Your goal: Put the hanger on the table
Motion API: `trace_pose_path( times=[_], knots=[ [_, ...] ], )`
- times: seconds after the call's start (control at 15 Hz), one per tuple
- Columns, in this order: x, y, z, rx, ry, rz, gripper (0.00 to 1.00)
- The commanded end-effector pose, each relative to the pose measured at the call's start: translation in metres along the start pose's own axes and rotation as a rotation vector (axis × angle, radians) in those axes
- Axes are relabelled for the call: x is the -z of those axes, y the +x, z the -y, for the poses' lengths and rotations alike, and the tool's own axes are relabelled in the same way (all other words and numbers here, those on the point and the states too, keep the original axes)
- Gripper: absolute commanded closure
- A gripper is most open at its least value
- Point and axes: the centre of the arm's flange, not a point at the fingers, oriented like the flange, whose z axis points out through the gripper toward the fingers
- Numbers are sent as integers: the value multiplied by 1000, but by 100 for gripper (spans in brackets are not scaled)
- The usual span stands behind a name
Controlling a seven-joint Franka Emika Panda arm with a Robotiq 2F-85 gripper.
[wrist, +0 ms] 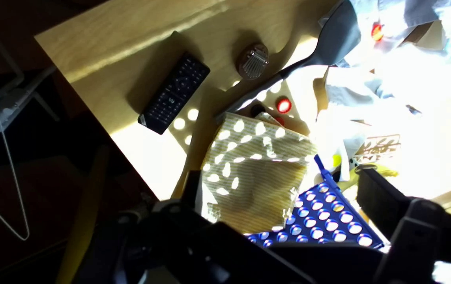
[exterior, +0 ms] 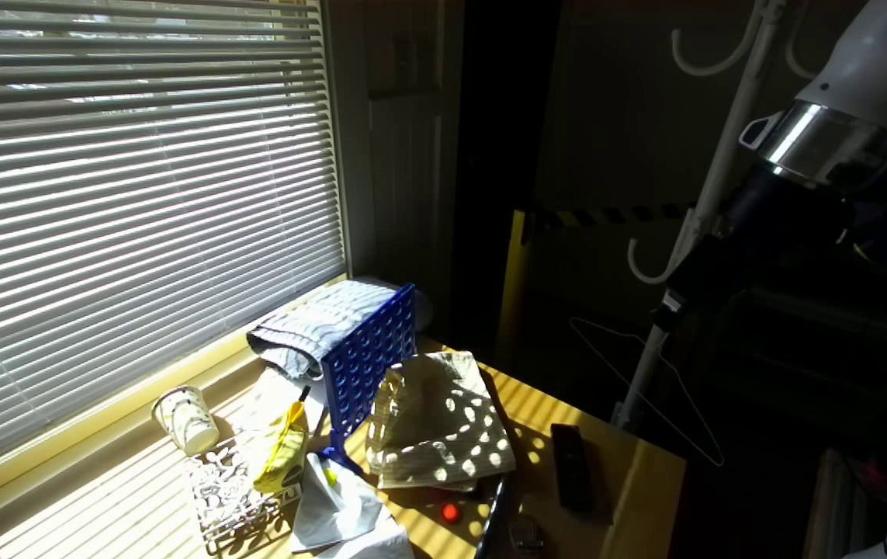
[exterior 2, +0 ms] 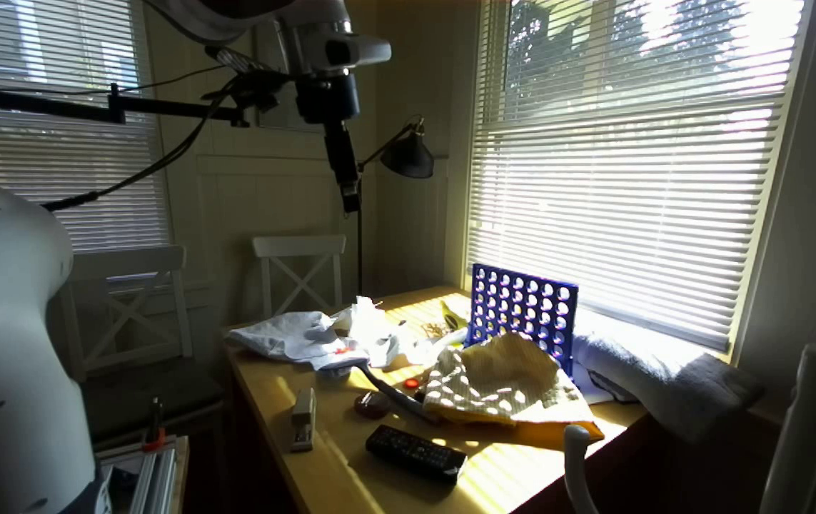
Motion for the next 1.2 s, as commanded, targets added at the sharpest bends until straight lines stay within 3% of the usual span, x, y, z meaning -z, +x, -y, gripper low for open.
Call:
trace_pose_path(
  times=[0.0, 0.4, 1.13],
  knots=[
    [-22, 19, -30, -137, -40, -101, 0],
    [-54, 53, -103, -374, -72, -237, 0],
    [-103, 91, -194, -652, -150, -254, 0]
  ],
)
